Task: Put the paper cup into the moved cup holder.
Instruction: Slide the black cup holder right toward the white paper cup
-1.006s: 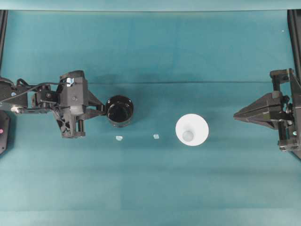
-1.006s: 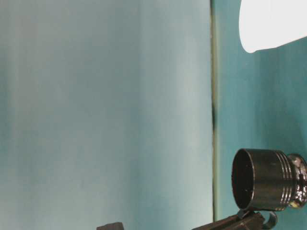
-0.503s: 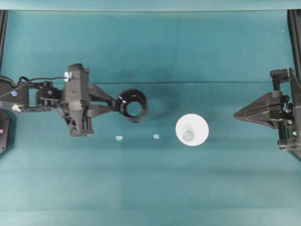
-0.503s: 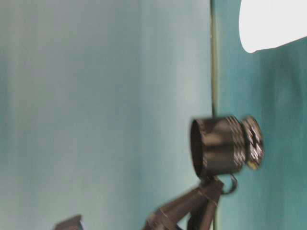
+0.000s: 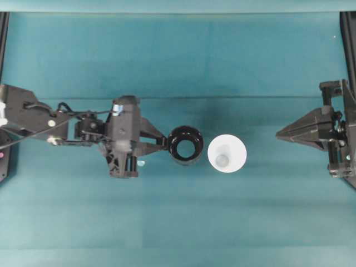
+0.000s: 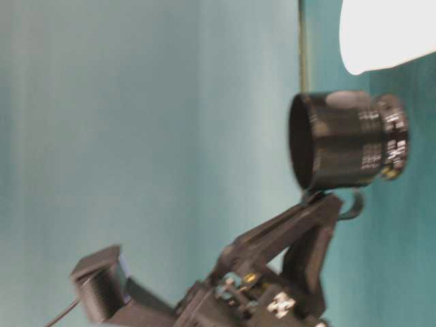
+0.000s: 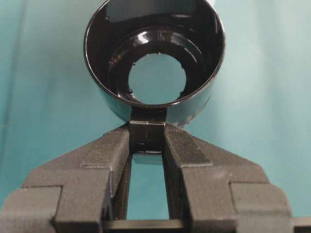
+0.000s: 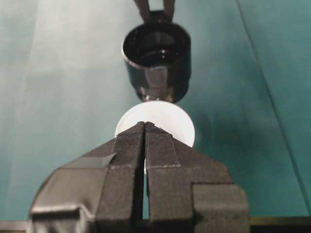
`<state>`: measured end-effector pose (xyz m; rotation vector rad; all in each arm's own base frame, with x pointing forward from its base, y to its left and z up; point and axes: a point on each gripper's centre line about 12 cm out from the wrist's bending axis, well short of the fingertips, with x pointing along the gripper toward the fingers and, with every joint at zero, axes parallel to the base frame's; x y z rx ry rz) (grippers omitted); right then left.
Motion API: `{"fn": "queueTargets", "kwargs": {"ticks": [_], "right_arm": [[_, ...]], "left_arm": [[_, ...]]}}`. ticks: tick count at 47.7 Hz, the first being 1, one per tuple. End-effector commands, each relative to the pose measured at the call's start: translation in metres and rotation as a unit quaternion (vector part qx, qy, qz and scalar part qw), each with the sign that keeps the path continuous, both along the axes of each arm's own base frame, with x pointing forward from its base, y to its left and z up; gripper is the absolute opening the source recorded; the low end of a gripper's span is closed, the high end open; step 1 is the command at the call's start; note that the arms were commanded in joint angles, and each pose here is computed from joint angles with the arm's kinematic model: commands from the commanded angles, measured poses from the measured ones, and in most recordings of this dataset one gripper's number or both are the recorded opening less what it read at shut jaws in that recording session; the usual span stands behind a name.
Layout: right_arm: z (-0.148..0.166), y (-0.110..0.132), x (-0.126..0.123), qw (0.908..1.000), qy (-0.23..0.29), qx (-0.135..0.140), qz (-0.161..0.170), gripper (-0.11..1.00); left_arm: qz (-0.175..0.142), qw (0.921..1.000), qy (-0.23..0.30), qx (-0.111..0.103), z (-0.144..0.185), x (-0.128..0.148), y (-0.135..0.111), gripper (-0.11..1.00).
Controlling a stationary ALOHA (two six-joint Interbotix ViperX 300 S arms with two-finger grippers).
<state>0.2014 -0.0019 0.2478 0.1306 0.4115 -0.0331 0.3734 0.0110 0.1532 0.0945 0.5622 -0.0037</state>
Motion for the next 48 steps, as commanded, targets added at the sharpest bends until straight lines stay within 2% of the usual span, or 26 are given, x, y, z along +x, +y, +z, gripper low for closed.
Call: {"fn": "queueTargets", "kwargs": {"ticks": [1, 23, 48], "right_arm": [[0.009, -0.001, 0.004, 0.9999, -0.011, 0.006, -0.004, 0.03], [0.009, -0.001, 0.004, 0.9999, -0.011, 0.003, -0.004, 0.03], [0.009, -0.001, 0.004, 0.9999, -0.012, 0.003, -0.004, 0.03]], "left_arm": [[-0.004, 1.0, -0.006, 0.001, 0.005, 0.006, -0.003, 0.2], [-0.006, 0.9994, 0.034, -0.003, -0.022, 0.001, -0.006, 0.2], [-0.007, 0.9996, 0.025, -0.003, -0.026, 0.006, -0.006, 0.2]]}}
